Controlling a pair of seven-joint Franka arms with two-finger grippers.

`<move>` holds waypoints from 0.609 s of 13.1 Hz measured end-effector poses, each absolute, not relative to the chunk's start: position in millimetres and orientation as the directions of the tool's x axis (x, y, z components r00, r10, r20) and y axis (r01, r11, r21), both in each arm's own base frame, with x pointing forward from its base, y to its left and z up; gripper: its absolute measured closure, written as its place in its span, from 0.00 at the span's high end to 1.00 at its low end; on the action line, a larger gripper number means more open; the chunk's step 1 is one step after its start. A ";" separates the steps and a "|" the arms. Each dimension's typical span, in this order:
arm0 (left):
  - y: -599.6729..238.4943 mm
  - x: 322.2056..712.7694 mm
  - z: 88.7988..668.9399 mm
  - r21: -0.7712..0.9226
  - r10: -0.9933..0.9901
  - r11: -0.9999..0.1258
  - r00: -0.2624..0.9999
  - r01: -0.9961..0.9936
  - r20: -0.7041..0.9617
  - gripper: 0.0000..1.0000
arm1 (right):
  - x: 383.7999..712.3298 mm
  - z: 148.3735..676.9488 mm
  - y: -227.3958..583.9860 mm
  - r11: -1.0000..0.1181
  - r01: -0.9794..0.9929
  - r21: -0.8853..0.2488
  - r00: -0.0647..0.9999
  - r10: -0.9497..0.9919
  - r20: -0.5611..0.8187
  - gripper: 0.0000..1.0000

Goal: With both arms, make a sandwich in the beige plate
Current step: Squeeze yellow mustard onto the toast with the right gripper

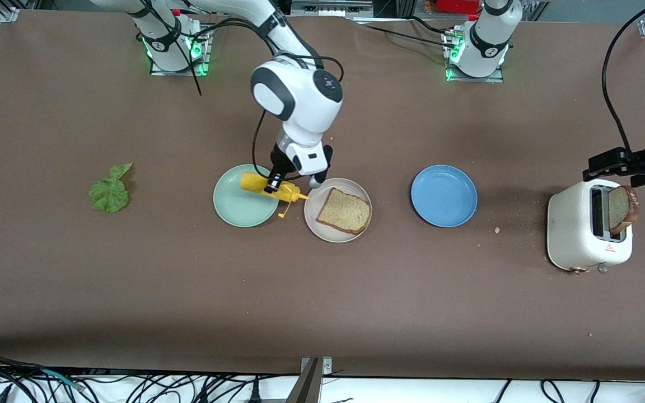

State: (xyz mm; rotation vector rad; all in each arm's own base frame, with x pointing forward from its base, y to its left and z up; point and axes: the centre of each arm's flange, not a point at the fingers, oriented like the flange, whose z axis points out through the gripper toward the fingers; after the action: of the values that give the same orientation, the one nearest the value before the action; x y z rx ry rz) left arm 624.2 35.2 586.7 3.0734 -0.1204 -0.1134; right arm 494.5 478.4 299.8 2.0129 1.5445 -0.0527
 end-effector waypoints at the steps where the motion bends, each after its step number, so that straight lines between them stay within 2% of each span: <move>1: 37.2 623.6 588.2 0.066 -0.077 -0.995 0.994 -0.072 -0.072 1.00 | 487.9 290.1 483.8 -0.131 0.888 0.441 0.324 0.859 -0.397 0.07; 6: 38.9 622.9 589.5 0.065 -0.074 -0.995 0.995 -0.069 -0.073 1.00 | 455.9 226.7 506.2 -0.133 0.830 0.542 0.406 0.809 -0.424 0.07; 8: 35.4 623.1 590.3 0.066 -0.080 -0.995 0.994 -0.075 -0.072 1.00 | 452.7 224.1 516.5 -0.159 0.806 0.571 0.437 0.810 -0.392 0.07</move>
State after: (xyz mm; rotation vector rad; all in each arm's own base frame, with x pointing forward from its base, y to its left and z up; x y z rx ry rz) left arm 623.1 35.4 590.3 3.0743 -0.1201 -0.1146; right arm 452.7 516.5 224.1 1.9498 1.3592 0.0068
